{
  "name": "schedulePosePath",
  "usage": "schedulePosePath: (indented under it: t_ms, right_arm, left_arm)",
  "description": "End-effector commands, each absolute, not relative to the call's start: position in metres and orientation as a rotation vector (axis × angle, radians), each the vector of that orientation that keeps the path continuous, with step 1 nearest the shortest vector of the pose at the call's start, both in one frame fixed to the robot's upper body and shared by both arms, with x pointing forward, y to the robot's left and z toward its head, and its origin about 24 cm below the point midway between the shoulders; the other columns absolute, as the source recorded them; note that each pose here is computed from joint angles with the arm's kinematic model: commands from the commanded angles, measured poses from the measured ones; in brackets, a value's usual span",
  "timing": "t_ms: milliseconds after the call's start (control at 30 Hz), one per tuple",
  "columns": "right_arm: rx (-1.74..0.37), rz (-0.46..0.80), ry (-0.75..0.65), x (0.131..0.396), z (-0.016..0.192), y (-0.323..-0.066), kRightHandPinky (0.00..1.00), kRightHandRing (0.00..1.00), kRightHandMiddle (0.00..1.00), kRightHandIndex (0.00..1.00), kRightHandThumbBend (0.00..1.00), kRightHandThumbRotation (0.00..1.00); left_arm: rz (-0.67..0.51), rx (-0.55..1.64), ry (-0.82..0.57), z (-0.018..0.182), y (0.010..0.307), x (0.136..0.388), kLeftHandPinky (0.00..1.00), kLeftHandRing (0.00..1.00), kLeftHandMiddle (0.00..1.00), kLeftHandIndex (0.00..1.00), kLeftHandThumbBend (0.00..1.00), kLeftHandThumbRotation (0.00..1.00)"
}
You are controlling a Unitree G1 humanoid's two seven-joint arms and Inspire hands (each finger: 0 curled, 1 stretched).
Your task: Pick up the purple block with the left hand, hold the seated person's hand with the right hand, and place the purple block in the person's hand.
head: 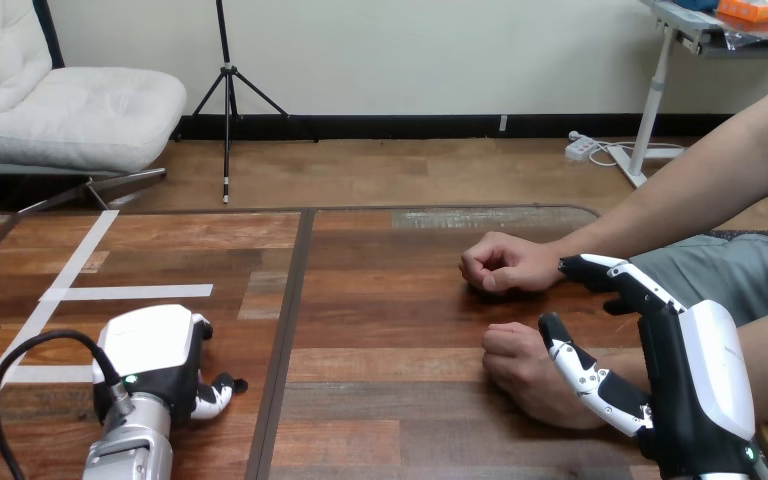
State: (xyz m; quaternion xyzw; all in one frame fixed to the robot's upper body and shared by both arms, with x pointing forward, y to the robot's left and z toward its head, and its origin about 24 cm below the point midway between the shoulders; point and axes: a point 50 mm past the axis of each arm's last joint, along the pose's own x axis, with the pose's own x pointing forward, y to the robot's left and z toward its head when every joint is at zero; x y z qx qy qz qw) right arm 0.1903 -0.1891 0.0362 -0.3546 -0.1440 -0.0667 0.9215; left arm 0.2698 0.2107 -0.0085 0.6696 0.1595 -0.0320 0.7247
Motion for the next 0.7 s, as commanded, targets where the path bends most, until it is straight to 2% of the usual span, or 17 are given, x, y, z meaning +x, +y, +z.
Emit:
schedulePosePath:
  t_ms: [0, 33, 200, 367, 667]
  right_arm:
    - [-0.733, -0.152, -0.393, 0.1993, 0.0569, -0.1891, 0.65, 0.73, 0.73, 0.71, 0.4, 0.39]
    - [-0.733, -0.151, -0.393, 0.1992, 0.0569, -0.1891, 0.65, 0.73, 0.73, 0.71, 0.4, 0.4]
    - [-0.739, -0.149, -0.39, 0.199, 0.057, -0.1896, 0.65, 0.74, 0.73, 0.71, 0.4, 0.41]
    - [-0.745, -0.147, -0.39, 0.1989, 0.0573, -0.1898, 0.66, 0.74, 0.73, 0.71, 0.39, 0.41]
    - [-0.75, -0.145, -0.385, 0.1988, 0.0575, -0.1905, 0.66, 0.74, 0.73, 0.71, 0.39, 0.42]
  left_arm:
    - [-0.049, 1.443, 0.334, -0.0079, 0.2129, 0.2756, 0.33, 0.41, 0.49, 0.59, 0.59, 0.13]
    - [-0.045, 1.435, 0.331, -0.0082, 0.2131, 0.2755, 0.31, 0.39, 0.46, 0.56, 0.6, 0.08]
    - [-0.035, 1.391, 0.333, -0.0104, 0.214, 0.2752, 0.29, 0.37, 0.44, 0.5, 0.61, 0.03]
    - [-0.033, 1.377, 0.342, -0.0122, 0.2147, 0.2755, 0.29, 0.36, 0.43, 0.45, 0.61, 0.01]
    - [-0.033, 1.36, 0.346, -0.0141, 0.2153, 0.2752, 0.29, 0.36, 0.43, 0.43, 0.63, 0.0]
